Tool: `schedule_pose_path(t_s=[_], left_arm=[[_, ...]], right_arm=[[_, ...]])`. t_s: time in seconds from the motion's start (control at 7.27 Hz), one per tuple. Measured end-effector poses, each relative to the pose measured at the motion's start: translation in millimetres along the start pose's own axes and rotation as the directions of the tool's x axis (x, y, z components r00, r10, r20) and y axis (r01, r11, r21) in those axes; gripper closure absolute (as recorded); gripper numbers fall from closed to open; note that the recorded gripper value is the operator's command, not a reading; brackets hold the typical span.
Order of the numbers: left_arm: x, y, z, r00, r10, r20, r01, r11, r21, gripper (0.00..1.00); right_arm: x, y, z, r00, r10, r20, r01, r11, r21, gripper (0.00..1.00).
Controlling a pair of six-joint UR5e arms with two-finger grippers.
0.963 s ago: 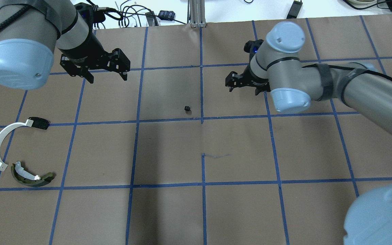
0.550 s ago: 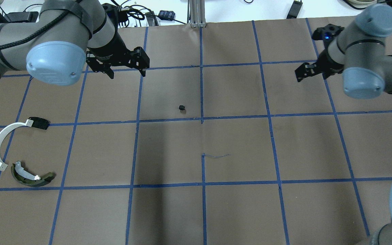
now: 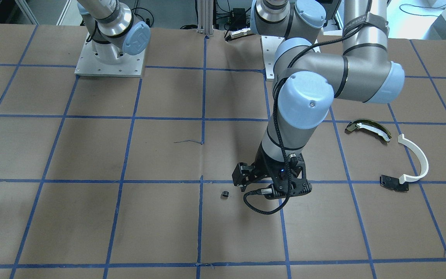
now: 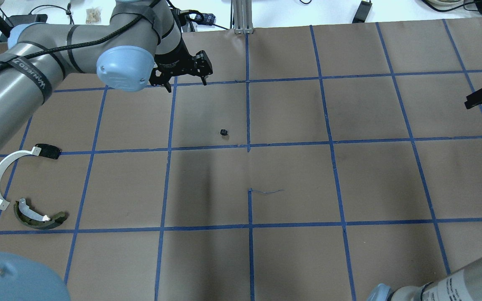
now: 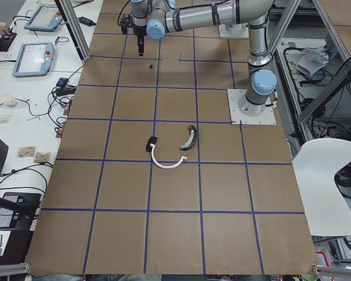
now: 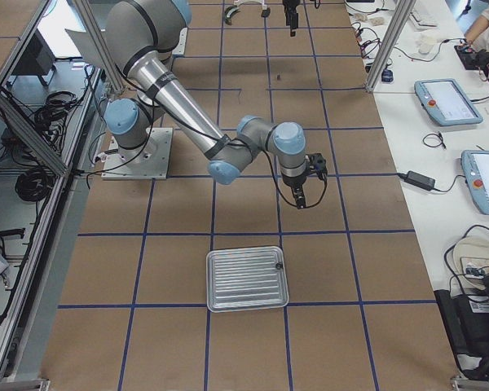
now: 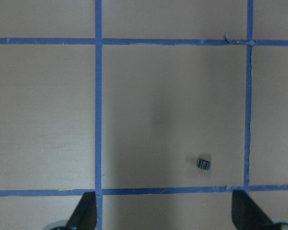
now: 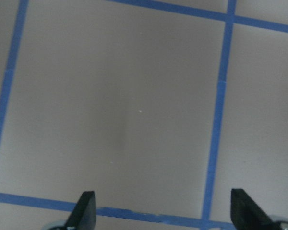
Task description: Place bearing gear from tray to pile
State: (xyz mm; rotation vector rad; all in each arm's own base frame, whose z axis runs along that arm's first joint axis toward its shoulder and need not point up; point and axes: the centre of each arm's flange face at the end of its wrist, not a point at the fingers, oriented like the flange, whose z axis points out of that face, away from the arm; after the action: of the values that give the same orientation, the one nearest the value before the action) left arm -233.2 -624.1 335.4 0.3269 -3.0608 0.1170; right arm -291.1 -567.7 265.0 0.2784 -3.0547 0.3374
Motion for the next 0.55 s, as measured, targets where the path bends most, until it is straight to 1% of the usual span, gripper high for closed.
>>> schedule_pose_path(t_s=[0.14, 0.28, 0.41, 0.55], left_arm=[[18, 5, 26, 0.995, -0.102, 0.015, 0.102, 0.994, -0.033, 0.0], [31, 10, 53, 0.979, -0.2, 0.038, 0.202, 0.978, -0.06, 0.0], [37, 9, 76, 0.961, -0.271, 0.051, 0.274, 0.959, -0.069, 0.0], [40, 7, 99, 0.946, -0.32, 0.048, 0.323, 0.944, -0.062, 0.0]], right_arm=[[43, 14, 5, 0.999, -0.041, -0.001, 0.041, 0.999, -0.012, 0.0], [85, 30, 7, 0.997, -0.074, 0.007, 0.074, 0.997, -0.027, 0.0], [120, 50, 13, 0.995, -0.094, 0.027, 0.095, 0.994, -0.044, 0.0], [144, 66, 25, 0.993, -0.105, 0.046, 0.108, 0.993, -0.057, 0.01]])
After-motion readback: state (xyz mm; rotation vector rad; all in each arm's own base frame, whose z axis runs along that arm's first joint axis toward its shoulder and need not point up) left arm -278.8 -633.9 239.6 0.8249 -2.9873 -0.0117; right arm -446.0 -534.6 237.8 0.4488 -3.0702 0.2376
